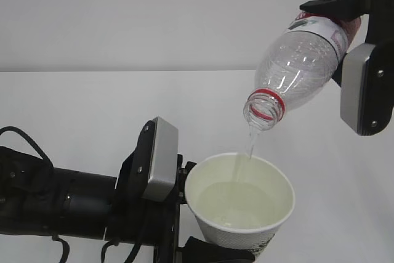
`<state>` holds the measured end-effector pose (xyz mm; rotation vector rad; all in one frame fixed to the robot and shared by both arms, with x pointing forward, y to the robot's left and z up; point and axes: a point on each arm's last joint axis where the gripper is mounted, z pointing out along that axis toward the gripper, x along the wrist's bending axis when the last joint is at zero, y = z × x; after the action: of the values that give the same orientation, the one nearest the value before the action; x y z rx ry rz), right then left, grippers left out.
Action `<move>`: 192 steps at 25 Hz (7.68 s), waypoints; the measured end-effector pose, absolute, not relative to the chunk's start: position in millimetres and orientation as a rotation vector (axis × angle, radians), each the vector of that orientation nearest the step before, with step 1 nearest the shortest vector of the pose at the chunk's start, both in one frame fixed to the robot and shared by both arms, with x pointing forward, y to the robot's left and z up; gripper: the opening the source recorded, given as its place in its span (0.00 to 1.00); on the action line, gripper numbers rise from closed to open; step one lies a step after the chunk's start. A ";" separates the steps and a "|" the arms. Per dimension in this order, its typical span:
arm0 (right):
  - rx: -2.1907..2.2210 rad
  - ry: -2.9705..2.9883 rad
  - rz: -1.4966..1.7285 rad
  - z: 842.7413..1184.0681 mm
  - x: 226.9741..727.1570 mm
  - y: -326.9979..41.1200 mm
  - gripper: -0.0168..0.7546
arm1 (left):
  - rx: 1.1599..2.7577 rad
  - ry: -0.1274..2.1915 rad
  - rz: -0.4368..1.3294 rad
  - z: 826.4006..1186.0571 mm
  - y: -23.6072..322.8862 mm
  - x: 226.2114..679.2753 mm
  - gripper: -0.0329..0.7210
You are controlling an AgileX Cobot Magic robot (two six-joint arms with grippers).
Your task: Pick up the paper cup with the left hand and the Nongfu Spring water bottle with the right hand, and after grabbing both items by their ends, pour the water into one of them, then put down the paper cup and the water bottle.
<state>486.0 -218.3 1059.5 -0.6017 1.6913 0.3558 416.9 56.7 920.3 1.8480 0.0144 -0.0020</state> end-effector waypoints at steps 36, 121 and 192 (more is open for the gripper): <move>-0.528 1.702 0.425 1062.5 486.6 -217.6 0.65 | 1.842 0.034 0.005 920.8 56.6 418.3 0.76; 0.818 1.740 1.189 1017.9 471.8 -245.3 0.65 | 1.858 0.074 -0.015 909.9 55.9 420.1 0.75; 1.265 1.475 1.088 896.7 559.3 -264.0 0.65 | 1.863 0.072 -0.015 909.6 56.0 420.0 0.75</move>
<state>559.3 -264.0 896.7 1.2647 1.4750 1.0876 420.0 56.0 909.6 1.8626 0.0719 -0.0152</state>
